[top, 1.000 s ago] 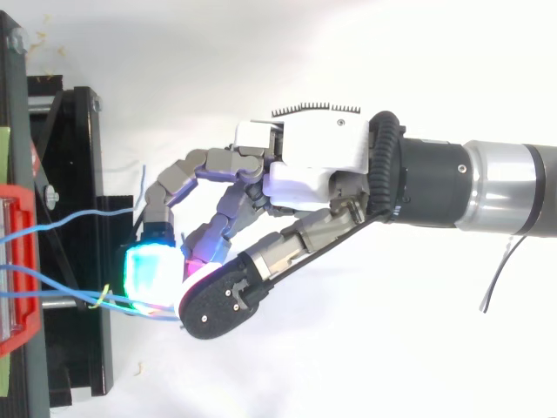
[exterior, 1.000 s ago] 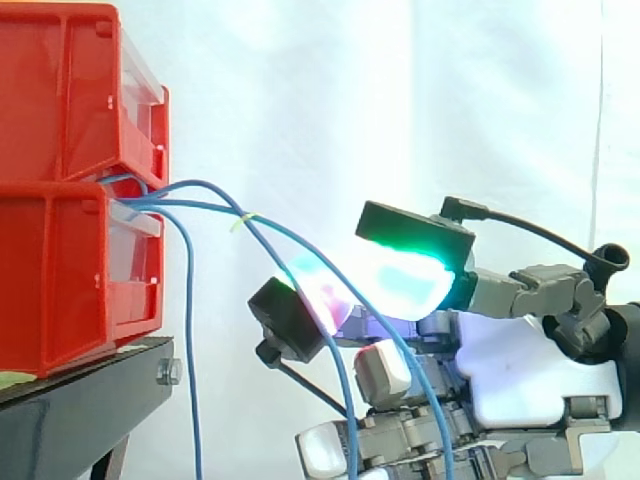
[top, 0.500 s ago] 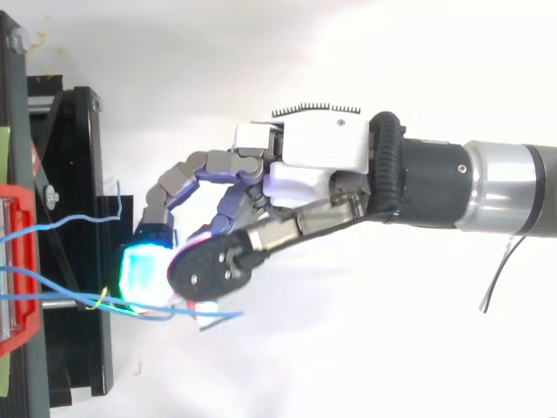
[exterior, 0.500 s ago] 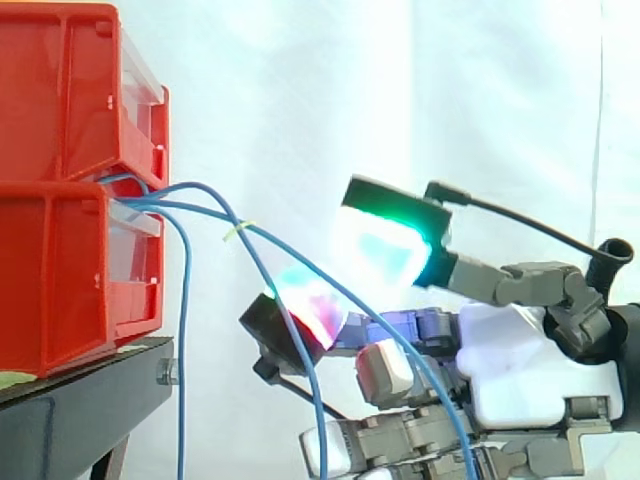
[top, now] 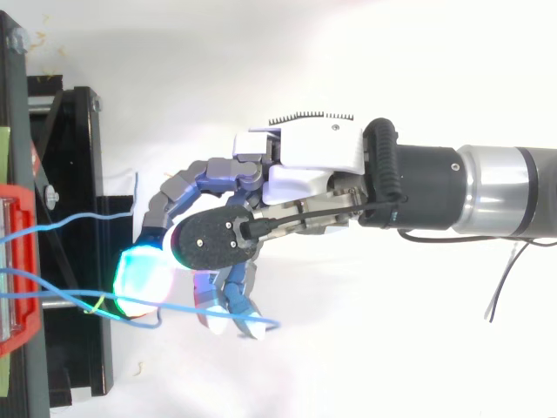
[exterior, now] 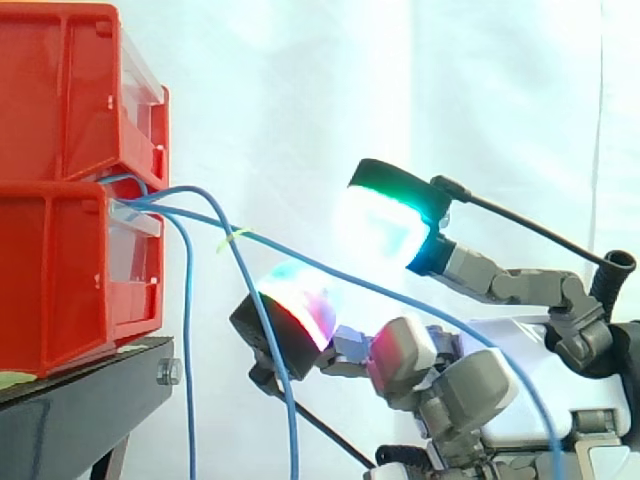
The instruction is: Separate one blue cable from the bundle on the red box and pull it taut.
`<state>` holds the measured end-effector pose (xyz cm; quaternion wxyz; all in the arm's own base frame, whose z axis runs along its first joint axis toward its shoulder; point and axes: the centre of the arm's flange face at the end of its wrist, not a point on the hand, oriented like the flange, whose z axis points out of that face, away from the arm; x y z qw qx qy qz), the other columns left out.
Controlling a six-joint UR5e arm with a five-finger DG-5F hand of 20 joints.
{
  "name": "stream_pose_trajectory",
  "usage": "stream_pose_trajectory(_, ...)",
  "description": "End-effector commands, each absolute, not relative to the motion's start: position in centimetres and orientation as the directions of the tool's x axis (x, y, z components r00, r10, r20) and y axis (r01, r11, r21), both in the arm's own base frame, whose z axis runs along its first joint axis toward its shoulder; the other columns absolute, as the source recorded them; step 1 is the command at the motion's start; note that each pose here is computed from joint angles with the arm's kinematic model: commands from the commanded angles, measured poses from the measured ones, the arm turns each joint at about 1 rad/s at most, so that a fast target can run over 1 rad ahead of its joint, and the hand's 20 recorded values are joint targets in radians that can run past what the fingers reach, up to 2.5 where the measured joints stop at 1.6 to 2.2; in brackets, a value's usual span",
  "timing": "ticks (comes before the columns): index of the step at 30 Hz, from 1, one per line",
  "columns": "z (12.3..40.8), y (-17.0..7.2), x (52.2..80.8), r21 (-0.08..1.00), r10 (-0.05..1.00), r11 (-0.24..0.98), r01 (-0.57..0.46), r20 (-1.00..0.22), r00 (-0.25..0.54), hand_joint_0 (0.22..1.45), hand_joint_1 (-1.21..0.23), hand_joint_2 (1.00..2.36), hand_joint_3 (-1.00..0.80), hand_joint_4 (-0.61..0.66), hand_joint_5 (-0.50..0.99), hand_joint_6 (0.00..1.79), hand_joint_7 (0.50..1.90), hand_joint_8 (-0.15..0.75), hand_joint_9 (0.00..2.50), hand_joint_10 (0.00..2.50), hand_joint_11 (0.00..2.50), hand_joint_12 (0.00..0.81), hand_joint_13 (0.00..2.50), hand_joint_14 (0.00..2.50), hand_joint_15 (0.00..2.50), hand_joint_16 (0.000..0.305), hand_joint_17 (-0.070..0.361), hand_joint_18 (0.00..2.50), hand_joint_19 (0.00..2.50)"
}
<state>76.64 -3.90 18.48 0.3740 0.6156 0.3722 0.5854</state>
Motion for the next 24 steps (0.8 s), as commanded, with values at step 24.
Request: stream_pose_trajectory(24, 18.12, -3.92, 76.6, 0.896, 0.896, -0.443, 0.026, 0.442, 0.039, 0.45, -0.57, 1.0, -0.5, 0.12, -0.17, 0.9, 0.58, 0.328, 1.15, 0.02, 0.67, 0.376, 1.98, 0.01, 1.2, 0.056, 0.126, 0.86, 0.51)
